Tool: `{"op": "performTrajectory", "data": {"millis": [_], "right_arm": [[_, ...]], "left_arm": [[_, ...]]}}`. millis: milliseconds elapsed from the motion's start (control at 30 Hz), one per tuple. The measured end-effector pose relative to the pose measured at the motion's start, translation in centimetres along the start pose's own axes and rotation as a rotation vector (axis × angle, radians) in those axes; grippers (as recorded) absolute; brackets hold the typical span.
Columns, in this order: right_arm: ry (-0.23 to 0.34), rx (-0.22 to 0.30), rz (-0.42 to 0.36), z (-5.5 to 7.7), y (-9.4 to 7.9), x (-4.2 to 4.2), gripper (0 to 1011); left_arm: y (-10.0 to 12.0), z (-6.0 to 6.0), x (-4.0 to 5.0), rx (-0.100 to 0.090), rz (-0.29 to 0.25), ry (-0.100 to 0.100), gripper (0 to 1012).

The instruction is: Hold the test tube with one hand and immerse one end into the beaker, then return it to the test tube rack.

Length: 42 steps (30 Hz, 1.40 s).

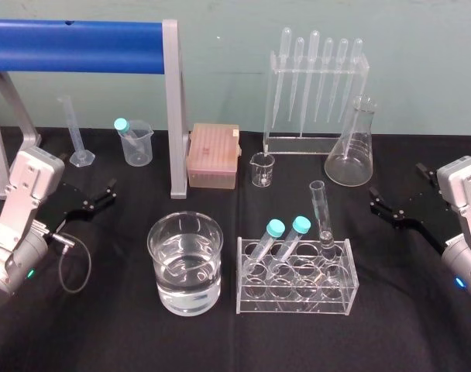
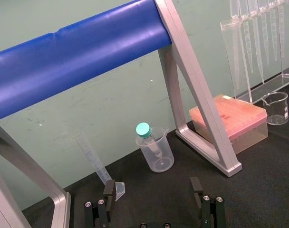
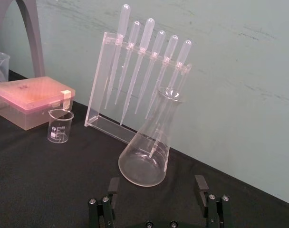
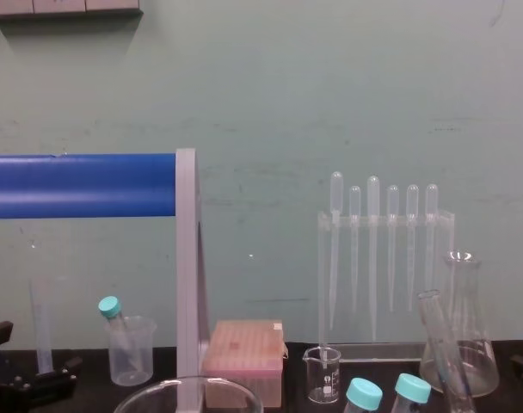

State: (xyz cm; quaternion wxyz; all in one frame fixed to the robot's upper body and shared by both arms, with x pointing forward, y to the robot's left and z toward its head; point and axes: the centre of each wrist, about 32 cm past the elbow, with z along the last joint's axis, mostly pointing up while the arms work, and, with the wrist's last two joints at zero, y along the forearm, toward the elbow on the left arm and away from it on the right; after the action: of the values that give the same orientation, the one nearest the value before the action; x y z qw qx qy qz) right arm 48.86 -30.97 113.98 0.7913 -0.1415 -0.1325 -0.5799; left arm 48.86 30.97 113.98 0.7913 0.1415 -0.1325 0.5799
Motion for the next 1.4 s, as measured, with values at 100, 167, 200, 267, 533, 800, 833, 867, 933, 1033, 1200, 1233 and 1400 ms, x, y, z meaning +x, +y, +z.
{"op": "performTrajectory", "data": {"millis": [100, 167, 200, 267, 533, 800, 833, 867, 933, 1033, 1200, 1233, 1400], "right_arm": [[0.0, 0.0, 0.0, 0.0, 0.0, 0.0, 1004], [0.0, 0.0, 0.0, 0.0, 0.0, 0.0, 1004], [0.0, 0.0, 0.0, 0.0, 0.0, 0.0, 1004], [0.0, 0.0, 0.0, 0.0, 0.0, 0.0, 1004], [0.0, 0.0, 0.0, 0.0, 0.0, 0.0, 1004], [0.0, 0.0, 0.0, 0.0, 0.0, 0.0, 1004], [0.0, 0.0, 0.0, 0.0, 0.0, 0.0, 1004], [0.0, 0.0, 0.0, 0.0, 0.0, 0.0, 1004], [0.0, 0.0, 0.0, 0.0, 0.0, 0.0, 1004], [0.0, 0.0, 0.0, 0.0, 0.0, 0.0, 1004], [0.0, 0.0, 0.0, 0.0, 0.0, 0.0, 1004], [0.0, 0.0, 0.0, 0.0, 0.0, 0.0, 1004], [0.0, 0.0, 0.0, 0.0, 0.0, 0.0, 1004]], "left_arm": [[0.0, 0.0, 0.0, 0.0, 0.0, 0.0, 1000], [0.0, 0.0, 0.0, 0.0, 0.0, 0.0, 1000], [0.0, 0.0, 0.0, 0.0, 0.0, 0.0, 1000], [0.0, 0.0, 0.0, 0.0, 0.0, 0.0, 1000], [0.0, 0.0, 0.0, 0.0, 0.0, 0.0, 1000], [0.0, 0.0, 0.0, 0.0, 0.0, 0.0, 1000], [0.0, 0.0, 0.0, 0.0, 0.0, 0.0, 1000], [0.0, 0.0, 0.0, 0.0, 0.0, 0.0, 1000], [0.0, 0.0, 0.0, 0.0, 0.0, 0.0, 1000], [0.0, 0.0, 0.0, 0.0, 0.0, 0.0, 1000], [0.0, 0.0, 0.0, 0.0, 0.0, 0.0, 1000], [0.0, 0.0, 0.0, 0.0, 0.0, 0.0, 1000], [0.0, 0.0, 0.0, 0.0, 0.0, 0.0, 1000]]}}
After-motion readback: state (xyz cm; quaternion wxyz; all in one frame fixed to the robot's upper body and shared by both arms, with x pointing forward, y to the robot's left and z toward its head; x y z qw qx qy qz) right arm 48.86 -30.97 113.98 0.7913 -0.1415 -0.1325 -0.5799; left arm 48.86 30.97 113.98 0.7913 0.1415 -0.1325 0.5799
